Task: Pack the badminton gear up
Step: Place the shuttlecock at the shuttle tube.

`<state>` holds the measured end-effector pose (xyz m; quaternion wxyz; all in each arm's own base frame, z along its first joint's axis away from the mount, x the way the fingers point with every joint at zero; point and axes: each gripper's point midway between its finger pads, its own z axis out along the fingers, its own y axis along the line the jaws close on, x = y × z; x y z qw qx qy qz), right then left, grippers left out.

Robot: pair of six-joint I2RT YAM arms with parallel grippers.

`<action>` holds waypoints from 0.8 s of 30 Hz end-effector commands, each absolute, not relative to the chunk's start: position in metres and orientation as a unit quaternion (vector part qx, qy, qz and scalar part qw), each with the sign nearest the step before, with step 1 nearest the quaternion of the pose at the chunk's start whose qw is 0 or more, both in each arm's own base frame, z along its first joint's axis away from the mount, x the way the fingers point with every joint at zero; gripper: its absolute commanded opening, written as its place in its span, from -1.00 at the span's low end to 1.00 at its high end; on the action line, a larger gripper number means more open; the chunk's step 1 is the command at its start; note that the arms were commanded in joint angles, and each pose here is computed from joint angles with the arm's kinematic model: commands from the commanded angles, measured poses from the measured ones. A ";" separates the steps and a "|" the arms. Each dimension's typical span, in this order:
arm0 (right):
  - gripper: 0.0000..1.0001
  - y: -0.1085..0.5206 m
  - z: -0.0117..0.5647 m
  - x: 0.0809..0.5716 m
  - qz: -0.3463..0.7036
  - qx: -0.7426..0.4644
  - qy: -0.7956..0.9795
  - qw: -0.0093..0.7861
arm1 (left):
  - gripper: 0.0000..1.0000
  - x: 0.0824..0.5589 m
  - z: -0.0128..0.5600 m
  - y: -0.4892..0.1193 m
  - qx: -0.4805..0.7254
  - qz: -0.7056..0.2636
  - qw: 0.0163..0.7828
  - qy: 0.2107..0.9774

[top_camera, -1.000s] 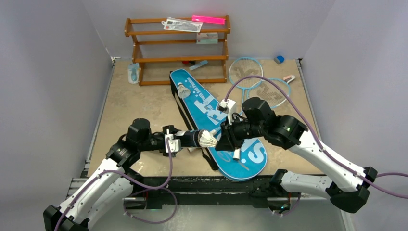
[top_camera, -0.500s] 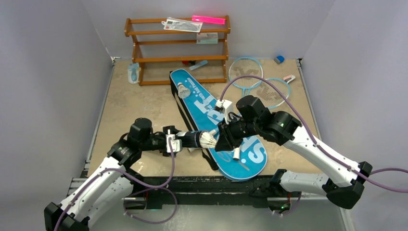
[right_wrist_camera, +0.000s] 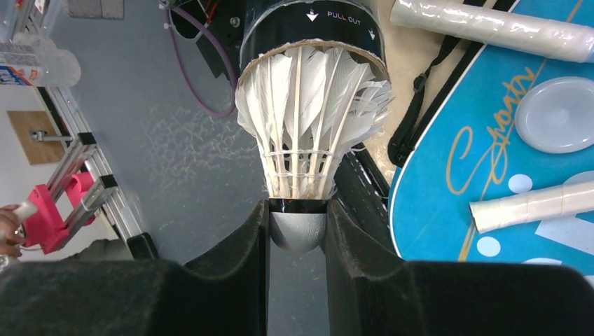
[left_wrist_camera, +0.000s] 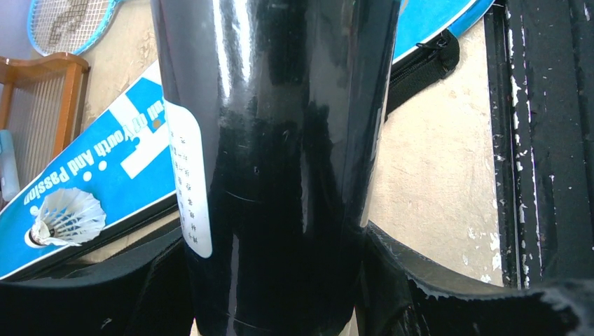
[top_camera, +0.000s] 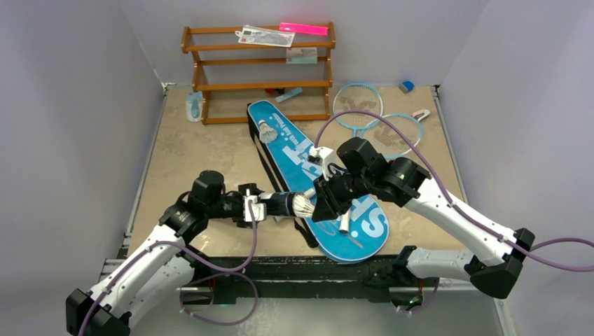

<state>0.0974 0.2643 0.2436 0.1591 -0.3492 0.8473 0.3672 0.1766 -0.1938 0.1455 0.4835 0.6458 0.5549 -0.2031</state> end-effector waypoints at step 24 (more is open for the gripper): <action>-0.80 0.283 0.269 0.090 0.410 -0.378 0.819 0.133 | -0.77 0.176 0.152 -0.200 0.654 -0.210 0.477 0.548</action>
